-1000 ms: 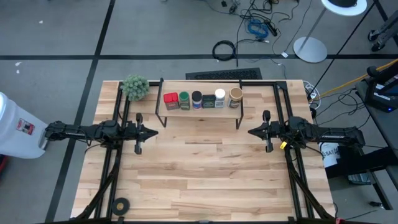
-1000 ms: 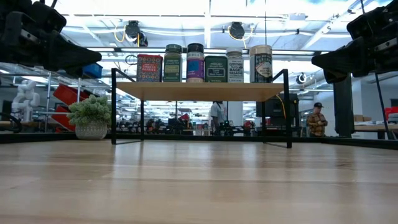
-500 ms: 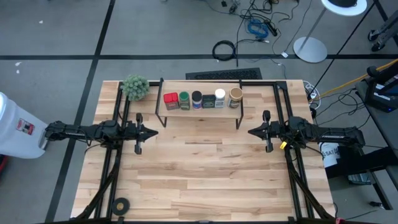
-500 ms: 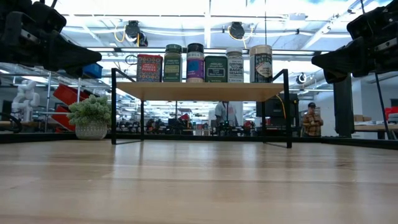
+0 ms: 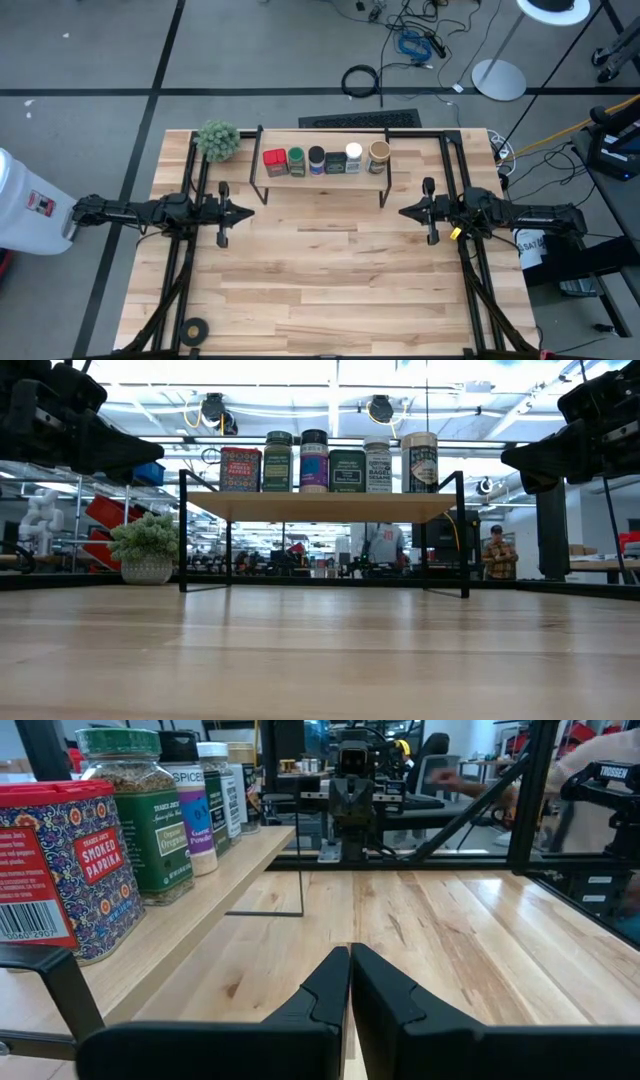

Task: Shelf spices
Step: Return to Home Position

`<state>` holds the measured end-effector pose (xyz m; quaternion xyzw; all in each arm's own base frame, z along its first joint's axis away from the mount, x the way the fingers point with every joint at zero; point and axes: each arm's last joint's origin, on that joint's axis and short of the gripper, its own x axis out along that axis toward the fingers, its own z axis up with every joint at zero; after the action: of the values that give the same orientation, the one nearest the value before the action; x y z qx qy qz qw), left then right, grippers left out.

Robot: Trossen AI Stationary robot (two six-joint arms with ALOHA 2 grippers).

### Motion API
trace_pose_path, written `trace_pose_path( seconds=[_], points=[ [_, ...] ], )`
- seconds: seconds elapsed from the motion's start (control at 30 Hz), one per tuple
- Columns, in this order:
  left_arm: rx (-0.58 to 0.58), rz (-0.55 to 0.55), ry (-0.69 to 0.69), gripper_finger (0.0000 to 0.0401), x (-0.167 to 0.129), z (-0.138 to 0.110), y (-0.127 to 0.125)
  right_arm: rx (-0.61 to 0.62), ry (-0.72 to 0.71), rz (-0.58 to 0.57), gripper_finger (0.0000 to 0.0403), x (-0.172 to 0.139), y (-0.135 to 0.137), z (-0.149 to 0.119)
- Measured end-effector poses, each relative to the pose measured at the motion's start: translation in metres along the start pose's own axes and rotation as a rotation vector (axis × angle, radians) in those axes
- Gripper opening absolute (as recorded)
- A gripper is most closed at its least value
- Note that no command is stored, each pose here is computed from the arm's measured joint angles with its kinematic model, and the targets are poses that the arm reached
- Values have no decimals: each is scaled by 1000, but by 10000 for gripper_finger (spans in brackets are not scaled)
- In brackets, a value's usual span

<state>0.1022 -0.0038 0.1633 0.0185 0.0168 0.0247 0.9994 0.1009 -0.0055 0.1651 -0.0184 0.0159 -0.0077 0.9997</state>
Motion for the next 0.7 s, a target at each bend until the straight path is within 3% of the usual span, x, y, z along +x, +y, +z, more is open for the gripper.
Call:
trace_pose_path(
  seconds=[0.7],
  points=[
    [0, -7, -1, 22, 0, 0, 0, 0, 0, 0, 0, 0, 0, 0]
  ],
)
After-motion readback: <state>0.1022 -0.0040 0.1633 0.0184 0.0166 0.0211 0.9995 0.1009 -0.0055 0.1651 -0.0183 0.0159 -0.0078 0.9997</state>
